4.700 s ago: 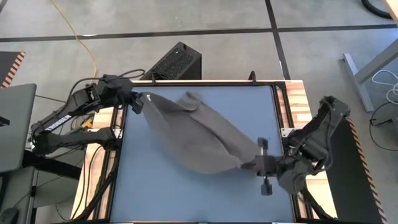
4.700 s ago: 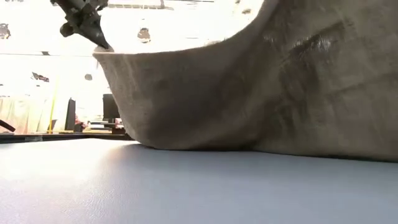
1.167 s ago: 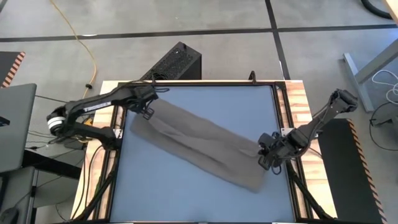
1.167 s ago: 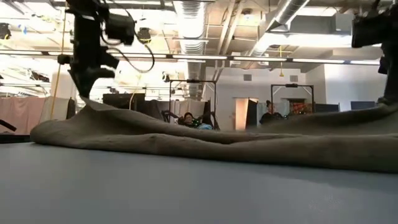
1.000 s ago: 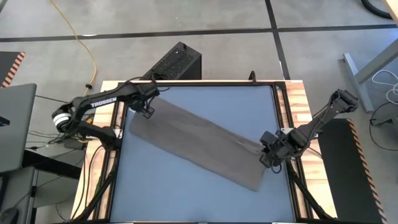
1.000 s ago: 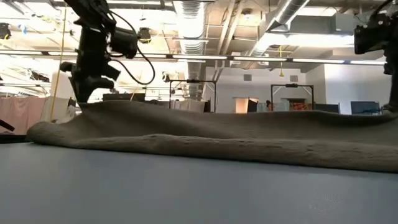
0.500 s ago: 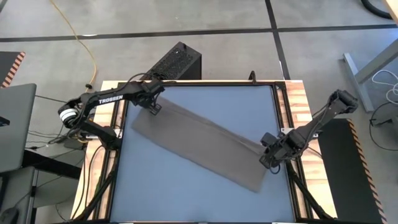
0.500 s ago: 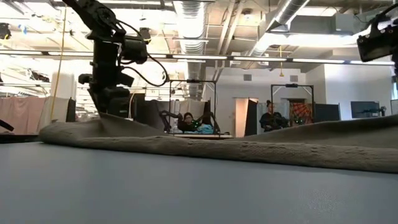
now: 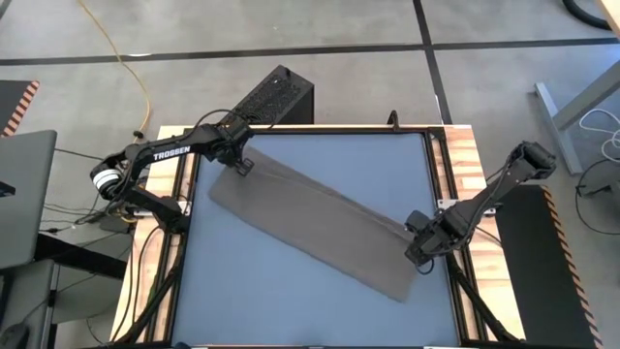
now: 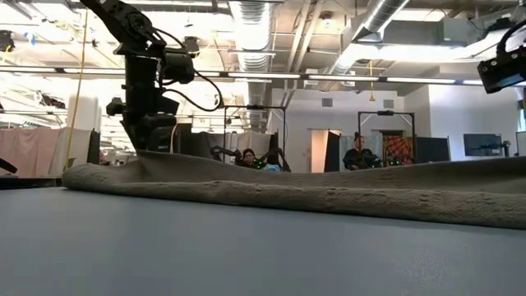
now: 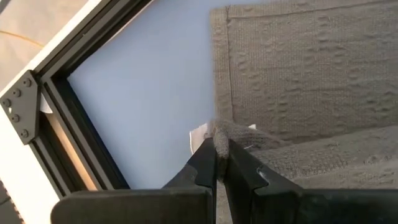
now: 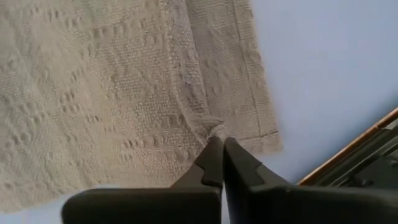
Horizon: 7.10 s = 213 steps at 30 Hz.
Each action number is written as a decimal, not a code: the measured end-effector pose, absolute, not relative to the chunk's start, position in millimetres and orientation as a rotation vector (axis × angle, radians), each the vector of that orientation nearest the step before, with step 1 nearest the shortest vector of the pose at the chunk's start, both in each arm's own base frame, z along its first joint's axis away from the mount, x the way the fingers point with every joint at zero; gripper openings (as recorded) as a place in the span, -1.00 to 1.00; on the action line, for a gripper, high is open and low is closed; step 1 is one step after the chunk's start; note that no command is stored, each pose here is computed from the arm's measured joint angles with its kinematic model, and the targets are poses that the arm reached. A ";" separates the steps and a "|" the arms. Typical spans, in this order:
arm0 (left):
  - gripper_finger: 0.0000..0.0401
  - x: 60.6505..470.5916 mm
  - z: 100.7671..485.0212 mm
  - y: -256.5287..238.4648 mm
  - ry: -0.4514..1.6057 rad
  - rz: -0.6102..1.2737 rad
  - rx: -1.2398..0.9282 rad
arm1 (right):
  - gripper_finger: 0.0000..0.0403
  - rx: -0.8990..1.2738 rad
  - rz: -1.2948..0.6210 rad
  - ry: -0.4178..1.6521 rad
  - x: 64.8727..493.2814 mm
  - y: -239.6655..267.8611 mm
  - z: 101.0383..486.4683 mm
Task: Roll towel
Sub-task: Roll the gray towel
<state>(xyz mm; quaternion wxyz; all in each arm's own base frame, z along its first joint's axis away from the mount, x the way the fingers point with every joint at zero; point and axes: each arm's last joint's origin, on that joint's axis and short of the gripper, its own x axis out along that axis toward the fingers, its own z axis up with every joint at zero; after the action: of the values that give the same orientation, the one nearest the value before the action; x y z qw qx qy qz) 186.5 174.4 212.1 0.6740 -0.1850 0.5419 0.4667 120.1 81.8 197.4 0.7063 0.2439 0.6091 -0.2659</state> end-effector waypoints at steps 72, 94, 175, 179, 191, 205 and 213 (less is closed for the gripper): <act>-1.00 215.1 194.9 34.9 1.085 0.470 -0.412 | -0.50 -0.041 -0.044 1.042 357.4 28.9 178.0; -1.00 186.3 149.6 110.4 1.013 0.823 -0.275 | -0.84 0.220 0.068 0.892 383.9 93.8 159.0; -1.00 281.0 119.0 -145.9 1.005 -0.100 -0.205 | -0.90 0.324 -0.357 0.933 292.5 -120.6 141.2; -1.00 268.4 127.6 -143.7 1.112 -0.165 -0.205 | -0.90 0.342 -0.370 0.809 277.8 -114.2 122.9; -1.00 213.9 180.3 -112.5 1.305 0.064 -0.202 | -0.90 0.337 -0.366 0.769 274.3 -110.5 117.5; -1.00 246.9 159.9 -171.7 0.933 -0.101 -0.215 | -0.90 0.431 -0.345 0.864 277.7 -74.2 114.5; -1.00 242.8 119.3 -190.4 1.112 -0.138 -0.251 | -0.90 0.322 -0.477 0.848 257.9 -68.4 151.9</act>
<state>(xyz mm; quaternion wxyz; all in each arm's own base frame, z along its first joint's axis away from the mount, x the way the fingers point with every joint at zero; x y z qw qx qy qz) 242.8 -190.4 119.3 0.8397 -0.1186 0.5259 -0.0654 257.9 -68.4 151.9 0.8717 0.1541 0.4056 -0.2280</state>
